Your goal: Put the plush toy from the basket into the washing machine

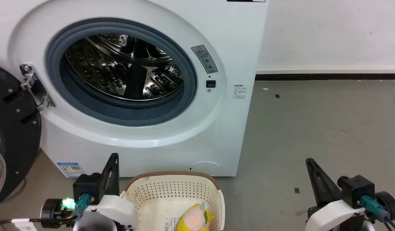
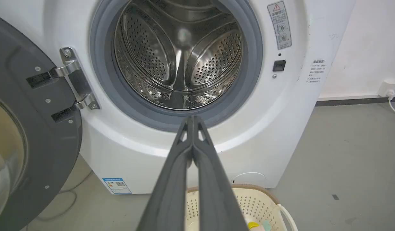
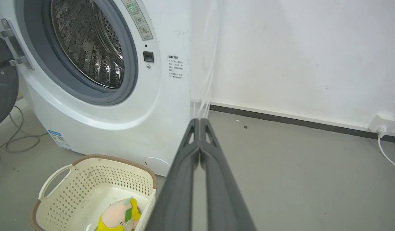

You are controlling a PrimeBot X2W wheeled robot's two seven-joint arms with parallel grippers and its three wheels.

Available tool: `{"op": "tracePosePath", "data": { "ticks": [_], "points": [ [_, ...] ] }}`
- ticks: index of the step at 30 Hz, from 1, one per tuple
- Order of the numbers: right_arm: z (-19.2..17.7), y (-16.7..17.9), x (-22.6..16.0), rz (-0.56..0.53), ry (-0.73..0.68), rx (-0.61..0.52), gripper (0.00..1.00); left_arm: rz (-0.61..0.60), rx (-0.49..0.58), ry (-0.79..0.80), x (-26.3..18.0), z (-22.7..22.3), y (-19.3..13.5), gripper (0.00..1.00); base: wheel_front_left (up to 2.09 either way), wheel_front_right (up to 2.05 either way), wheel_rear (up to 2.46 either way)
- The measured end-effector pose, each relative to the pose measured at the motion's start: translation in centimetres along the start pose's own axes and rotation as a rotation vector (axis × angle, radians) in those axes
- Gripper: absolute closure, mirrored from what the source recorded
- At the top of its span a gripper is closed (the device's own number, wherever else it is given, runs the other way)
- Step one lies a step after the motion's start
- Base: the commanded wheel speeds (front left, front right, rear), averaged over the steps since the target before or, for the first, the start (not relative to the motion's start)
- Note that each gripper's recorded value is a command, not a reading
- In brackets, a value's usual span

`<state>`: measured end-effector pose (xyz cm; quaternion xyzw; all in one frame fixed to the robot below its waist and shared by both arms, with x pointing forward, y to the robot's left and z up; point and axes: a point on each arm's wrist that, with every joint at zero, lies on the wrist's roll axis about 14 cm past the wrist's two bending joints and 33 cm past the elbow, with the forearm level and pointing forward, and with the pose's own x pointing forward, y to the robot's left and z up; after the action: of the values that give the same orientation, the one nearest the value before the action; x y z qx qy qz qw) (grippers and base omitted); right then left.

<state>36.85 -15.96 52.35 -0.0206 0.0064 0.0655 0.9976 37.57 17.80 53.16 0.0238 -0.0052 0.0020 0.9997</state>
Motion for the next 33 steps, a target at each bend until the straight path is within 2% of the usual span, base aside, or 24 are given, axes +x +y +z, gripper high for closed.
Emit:
{"op": "tracePosePath", "data": {
  "ticks": [22,23,33],
  "points": [
    [0.00,0.00,0.00,0.000,0.000,0.000,1.00,0.000,0.000,0.000,0.00,0.00,0.00,1.00,0.00,0.00,0.00],
    [0.00,-0.01,-0.01,0.000,0.000,0.000,0.00,0.000,0.000,0.000,0.00,0.00,-0.01,0.00,0.00,0.00,0.00],
    [0.08,-0.32,0.00,-0.009,-0.007,0.008,0.00,0.000,-0.001,-0.003,0.03,-0.07,-0.22,0.00,0.00,0.00,0.00]
  ]
}}
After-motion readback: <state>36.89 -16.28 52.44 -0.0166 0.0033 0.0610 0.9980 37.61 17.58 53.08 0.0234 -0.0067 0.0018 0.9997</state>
